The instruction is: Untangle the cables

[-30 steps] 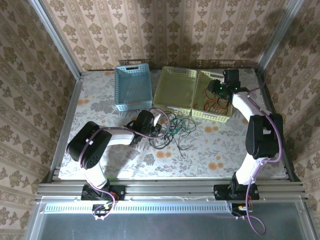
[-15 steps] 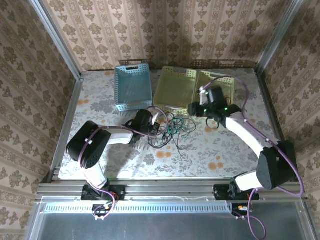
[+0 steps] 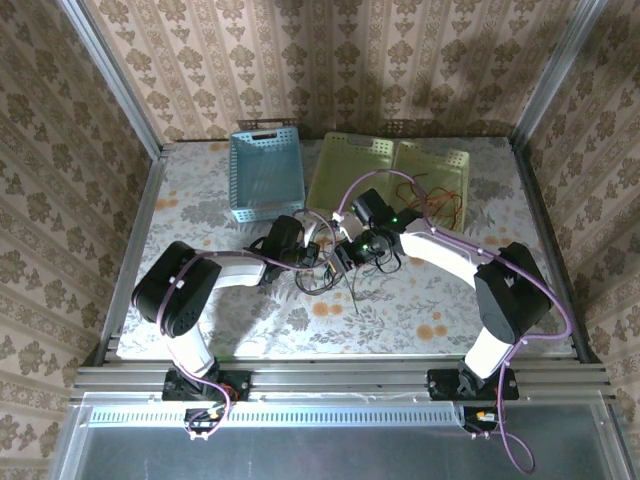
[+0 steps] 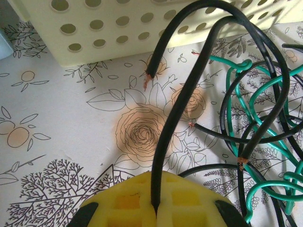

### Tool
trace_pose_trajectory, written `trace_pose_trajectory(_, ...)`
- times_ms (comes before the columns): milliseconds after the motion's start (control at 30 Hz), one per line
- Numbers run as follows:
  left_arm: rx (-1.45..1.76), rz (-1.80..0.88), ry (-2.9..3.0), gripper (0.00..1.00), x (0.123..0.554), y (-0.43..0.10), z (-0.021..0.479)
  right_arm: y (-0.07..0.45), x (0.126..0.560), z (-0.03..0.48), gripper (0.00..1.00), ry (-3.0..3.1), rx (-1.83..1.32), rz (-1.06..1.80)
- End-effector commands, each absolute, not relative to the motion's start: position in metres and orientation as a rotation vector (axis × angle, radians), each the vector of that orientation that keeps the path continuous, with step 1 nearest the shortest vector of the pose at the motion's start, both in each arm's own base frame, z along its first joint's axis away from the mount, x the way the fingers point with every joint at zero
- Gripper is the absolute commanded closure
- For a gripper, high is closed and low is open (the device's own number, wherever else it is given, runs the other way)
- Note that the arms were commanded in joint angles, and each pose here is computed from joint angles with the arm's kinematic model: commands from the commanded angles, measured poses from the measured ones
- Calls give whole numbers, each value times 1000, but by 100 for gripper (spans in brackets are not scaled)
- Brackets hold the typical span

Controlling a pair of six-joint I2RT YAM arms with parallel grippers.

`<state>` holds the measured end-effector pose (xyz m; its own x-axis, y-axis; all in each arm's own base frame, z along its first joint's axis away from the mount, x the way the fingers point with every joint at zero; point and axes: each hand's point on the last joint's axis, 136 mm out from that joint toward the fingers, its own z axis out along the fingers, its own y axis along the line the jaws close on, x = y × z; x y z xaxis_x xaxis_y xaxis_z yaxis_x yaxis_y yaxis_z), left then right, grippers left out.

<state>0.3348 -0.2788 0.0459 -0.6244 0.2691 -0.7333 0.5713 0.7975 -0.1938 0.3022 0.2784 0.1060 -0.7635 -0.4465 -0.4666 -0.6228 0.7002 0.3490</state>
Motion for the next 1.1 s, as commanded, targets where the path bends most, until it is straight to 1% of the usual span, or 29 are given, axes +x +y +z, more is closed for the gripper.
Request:
trace_pose_trajectory(0, 595, -557, 2247, 100, 339, -280, 53, 283, 305, 123, 53, 2506, -865, 725)
trace_pose_trajectory(167, 589, -551, 2237, 100, 338, -277, 57, 282, 316, 110, 55, 2536, -844, 669)
trace_pose_trajectory(233, 591, -546, 2229, 100, 337, -275, 61, 281, 323, 106, 60, 2540, -820, 638)
trace_pose_trajectory(267, 598, -543, 2228, 96, 334, -274, 63, 280, 325, 103, 64, 2545, -809, 629)
trace_pose_trajectory(333, 625, -539, 2222, 75, 330, -271, 69, 276, 330, 98, 76, 2564, -779, 604)
trace_pose_trajectory(367, 641, -538, 2222, 64, 326, -269, 72, 273, 332, 96, 80, 2575, -758, 596)
trace_pose_trajectory(400, 658, -532, 2222, 57, 323, -267, 74, 270, 334, 94, 82, 2584, -735, 595)
trace_pose_trajectory(467, 694, -522, 2218, 46, 316, -263, 80, 263, 338, 91, 86, 2596, -689, 599)
trace_pose_trajectory(500, 715, -517, 2216, 42, 312, -262, 83, 259, 339, 90, 87, 2598, -665, 607)
trace_pose_trajectory(600, 792, -541, 2226, 35, 298, -261, 87, 250, 342, 90, 89, 2602, -601, 642)
trace_pose_trajectory(733, 878, -562, 2267, 33, 283, -264, 79, 244, 345, 93, 89, 2596, -554, 684)
trace_pose_trajectory(833, 915, -540, 2298, 36, 279, -265, 67, 244, 345, 92, 89, 2600, -544, 692)
trace_pose_trajectory(967, 907, -455, 2339, 45, 284, -261, 48, 243, 345, 94, 89, 2597, -539, 697)
trace_pose_trajectory(1067, 880, -398, 2344, 57, 292, -257, 39, 242, 345, 95, 89, 2596, -536, 701)
